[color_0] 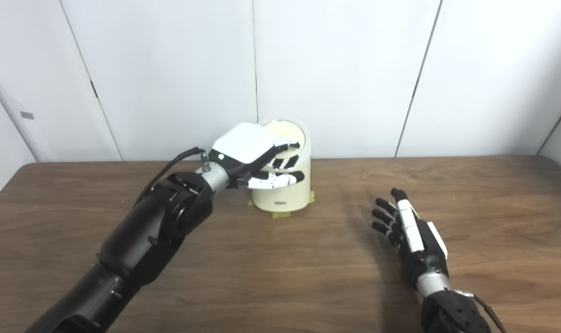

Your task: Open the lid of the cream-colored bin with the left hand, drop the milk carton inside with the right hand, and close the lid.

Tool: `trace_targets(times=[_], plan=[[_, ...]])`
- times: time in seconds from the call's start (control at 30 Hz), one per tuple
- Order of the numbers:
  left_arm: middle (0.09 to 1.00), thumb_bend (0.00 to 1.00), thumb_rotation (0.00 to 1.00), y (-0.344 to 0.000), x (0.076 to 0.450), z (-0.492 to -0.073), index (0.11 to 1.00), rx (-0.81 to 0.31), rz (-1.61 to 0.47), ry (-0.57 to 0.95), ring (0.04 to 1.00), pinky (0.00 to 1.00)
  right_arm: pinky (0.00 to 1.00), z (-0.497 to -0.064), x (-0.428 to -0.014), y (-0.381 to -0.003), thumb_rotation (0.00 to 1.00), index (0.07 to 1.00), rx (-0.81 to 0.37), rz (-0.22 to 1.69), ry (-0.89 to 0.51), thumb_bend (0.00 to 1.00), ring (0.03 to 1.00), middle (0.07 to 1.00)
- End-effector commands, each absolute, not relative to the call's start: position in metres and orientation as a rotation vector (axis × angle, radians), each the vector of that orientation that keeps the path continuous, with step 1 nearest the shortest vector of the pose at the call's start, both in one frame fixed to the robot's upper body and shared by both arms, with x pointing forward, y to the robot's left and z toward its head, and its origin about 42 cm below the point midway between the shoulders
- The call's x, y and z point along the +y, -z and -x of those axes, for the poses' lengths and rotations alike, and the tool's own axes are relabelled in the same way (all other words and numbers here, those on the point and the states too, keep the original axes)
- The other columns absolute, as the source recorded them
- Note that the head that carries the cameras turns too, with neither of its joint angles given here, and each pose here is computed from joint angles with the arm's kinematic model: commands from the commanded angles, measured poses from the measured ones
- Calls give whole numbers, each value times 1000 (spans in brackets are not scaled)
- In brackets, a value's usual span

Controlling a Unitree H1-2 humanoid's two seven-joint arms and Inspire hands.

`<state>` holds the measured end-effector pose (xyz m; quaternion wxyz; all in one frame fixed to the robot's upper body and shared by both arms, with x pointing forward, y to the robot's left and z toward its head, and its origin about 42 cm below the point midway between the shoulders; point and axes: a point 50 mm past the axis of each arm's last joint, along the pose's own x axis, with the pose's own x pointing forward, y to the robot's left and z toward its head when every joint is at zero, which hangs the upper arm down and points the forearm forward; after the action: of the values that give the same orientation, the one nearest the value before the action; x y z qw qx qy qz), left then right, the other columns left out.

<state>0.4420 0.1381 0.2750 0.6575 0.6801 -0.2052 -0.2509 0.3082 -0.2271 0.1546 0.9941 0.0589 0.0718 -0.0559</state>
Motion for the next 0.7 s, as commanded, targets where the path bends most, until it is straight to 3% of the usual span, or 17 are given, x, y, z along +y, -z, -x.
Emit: trace_targets(times=[0.0, 0.67], plan=[[838, 529, 1000, -257, 142, -444, 915, -332, -1599, 669, 830, 907, 802, -314, -224, -173, 846, 955, 77, -125, 100, 529, 834, 850], [846, 547, 1000, -270, 146, -439, 917, -305, -1549, 652, 834, 888, 782, -315, -223, -175, 843, 955, 71, -130, 103, 535, 819, 844]])
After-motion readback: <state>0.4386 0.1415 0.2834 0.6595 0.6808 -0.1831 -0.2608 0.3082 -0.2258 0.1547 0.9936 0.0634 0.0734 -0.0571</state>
